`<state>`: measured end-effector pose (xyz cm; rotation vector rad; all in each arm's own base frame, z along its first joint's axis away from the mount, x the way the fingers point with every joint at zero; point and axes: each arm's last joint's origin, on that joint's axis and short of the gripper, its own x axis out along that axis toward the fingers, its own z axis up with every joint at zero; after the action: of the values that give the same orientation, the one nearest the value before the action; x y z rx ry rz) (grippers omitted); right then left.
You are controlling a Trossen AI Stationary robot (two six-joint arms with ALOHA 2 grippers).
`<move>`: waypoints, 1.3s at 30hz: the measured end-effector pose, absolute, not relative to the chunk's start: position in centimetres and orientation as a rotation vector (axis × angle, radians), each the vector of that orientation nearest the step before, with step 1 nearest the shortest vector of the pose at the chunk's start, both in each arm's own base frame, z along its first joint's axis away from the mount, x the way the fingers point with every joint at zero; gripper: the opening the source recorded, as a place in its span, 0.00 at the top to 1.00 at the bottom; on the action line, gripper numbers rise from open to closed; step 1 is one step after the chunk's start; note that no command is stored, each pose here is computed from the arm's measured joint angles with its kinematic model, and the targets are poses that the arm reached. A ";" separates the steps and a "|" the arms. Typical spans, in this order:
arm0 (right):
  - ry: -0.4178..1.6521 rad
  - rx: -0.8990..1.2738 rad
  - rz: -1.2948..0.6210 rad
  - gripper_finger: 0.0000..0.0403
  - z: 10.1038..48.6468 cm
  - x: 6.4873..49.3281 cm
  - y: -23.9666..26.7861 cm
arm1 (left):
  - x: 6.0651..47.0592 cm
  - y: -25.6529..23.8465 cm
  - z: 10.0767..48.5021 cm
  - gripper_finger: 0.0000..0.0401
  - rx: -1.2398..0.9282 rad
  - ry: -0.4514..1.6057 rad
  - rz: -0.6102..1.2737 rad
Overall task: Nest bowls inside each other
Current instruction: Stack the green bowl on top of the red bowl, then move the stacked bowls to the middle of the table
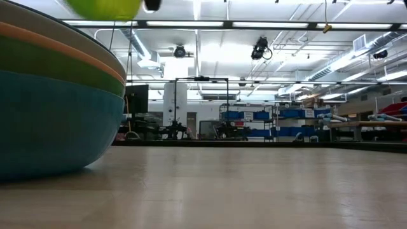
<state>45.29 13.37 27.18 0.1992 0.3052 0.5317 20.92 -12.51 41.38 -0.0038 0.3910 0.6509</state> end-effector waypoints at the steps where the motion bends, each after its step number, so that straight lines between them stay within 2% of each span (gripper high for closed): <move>1: 0.314 0.204 0.545 1.00 26.7 45.8 13.5 | 20.9 -12.5 41.8 0.83 -0.016 0.365 0.656; 11: 0.436 0.217 0.537 0.98 24.5 47.5 14.0 | 20.3 -13.0 44.4 0.83 -0.011 0.278 0.632; 22: 0.482 0.236 0.491 0.72 24.1 47.3 14.0 | 20.4 -13.1 44.6 0.83 -0.008 0.274 0.623; 27: 0.513 0.236 0.485 0.67 24.1 47.1 13.9 | 20.4 -13.1 44.5 0.83 -0.020 0.293 0.600; 29: 0.545 0.232 0.476 0.66 24.5 46.6 13.7 | 20.4 -13.4 44.3 0.83 -0.056 0.357 0.519; 31: 0.595 0.192 0.429 0.67 25.5 45.6 13.3 | 20.3 -14.0 44.0 0.83 -0.121 0.483 0.355; 35: 0.676 0.048 0.258 0.68 28.5 42.7 12.5 | 20.1 -16.4 42.8 0.83 -0.388 0.784 0.020; 39: 0.741 -0.079 0.083 0.68 32.4 38.5 11.9 | 20.0 -20.3 40.7 0.83 -0.527 1.051 -0.128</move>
<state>38.45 11.90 32.36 -0.0793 0.7412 0.0833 19.98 -20.34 40.65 -0.5267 1.0514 -0.1284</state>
